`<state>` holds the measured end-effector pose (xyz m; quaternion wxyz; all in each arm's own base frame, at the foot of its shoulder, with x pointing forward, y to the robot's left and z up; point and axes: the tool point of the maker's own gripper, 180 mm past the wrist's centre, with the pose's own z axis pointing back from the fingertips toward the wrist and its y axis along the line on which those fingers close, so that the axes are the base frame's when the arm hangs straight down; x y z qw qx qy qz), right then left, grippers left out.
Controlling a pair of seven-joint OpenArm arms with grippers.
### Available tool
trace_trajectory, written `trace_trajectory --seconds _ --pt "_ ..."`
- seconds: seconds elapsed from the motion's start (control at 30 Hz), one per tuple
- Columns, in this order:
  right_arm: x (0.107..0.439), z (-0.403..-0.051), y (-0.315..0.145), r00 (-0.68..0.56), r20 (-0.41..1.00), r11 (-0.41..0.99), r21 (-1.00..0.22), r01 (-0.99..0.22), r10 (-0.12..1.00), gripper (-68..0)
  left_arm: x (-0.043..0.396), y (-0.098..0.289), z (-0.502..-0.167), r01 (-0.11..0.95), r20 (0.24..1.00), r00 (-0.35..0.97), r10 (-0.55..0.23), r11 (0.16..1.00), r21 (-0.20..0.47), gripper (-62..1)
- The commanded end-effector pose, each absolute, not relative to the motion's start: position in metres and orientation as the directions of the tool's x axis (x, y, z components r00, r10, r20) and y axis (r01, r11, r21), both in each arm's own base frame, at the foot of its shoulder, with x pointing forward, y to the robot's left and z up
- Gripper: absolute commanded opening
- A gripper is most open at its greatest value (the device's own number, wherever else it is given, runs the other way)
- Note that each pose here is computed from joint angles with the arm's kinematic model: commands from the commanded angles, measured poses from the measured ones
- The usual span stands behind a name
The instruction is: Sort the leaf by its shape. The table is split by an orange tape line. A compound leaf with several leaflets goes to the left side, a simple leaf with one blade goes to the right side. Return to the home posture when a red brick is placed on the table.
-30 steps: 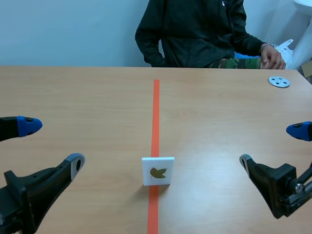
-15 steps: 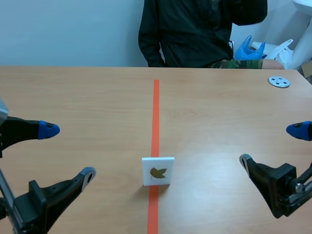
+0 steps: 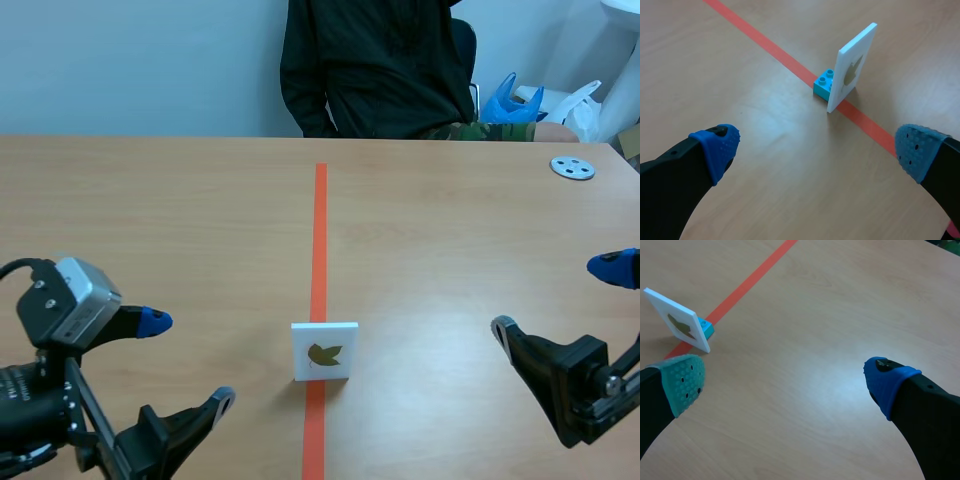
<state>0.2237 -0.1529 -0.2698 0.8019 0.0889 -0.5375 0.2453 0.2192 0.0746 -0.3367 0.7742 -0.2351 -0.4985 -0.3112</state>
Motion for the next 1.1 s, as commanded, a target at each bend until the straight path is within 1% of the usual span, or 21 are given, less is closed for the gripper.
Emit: trace_trajectory --seconds 0.0,0.1,0.3,0.4,0.53,0.63,0.83,1.07 --pt "0.229 -0.26 -0.15 0.265 0.921 0.863 -0.127 -0.489 0.286 0.4 0.225 0.064 -0.328 0.726 0.939 0.278 -0.204 0.685 -0.067 1.4" --pt "0.229 -0.26 -0.15 0.265 0.921 0.863 -0.127 -0.489 0.286 0.4 0.227 0.055 -0.34 0.748 0.935 0.274 -0.226 0.661 -0.06 1.4" --pt "0.229 -0.26 -0.15 0.265 0.921 0.863 -0.127 -0.489 0.286 0.4 0.234 0.037 -0.353 0.783 0.939 0.267 -0.217 0.616 -0.08 1.4" --pt "0.229 -0.26 -0.149 0.268 0.923 0.868 -0.119 -0.481 0.275 0.4 0.237 0.03 -0.359 0.805 0.94 0.243 -0.24 0.591 -0.057 1.4" --pt "0.228 -0.261 -0.148 0.274 0.93 0.882 -0.096 -0.461 0.245 0.4 0.242 0.019 -0.363 0.818 0.947 0.23 -0.224 0.571 -0.063 1.4" --pt "0.228 -0.261 -0.148 0.277 0.932 0.887 -0.088 -0.453 0.234 0.4 0.242 0.009 -0.368 0.838 0.947 0.219 -0.236 0.542 -0.059 1.4" --pt "0.228 -0.261 -0.148 0.276 0.932 0.887 -0.088 -0.453 0.234 0.4 0.242 -0.015 -0.367 0.864 0.961 0.195 -0.197 0.498 -0.073 1.4" --pt "0.228 -0.261 -0.148 0.276 0.932 0.887 -0.089 -0.453 0.234 0.4 0.255 -0.043 -0.365 0.863 0.97 0.173 -0.173 0.502 -0.064 1.4"
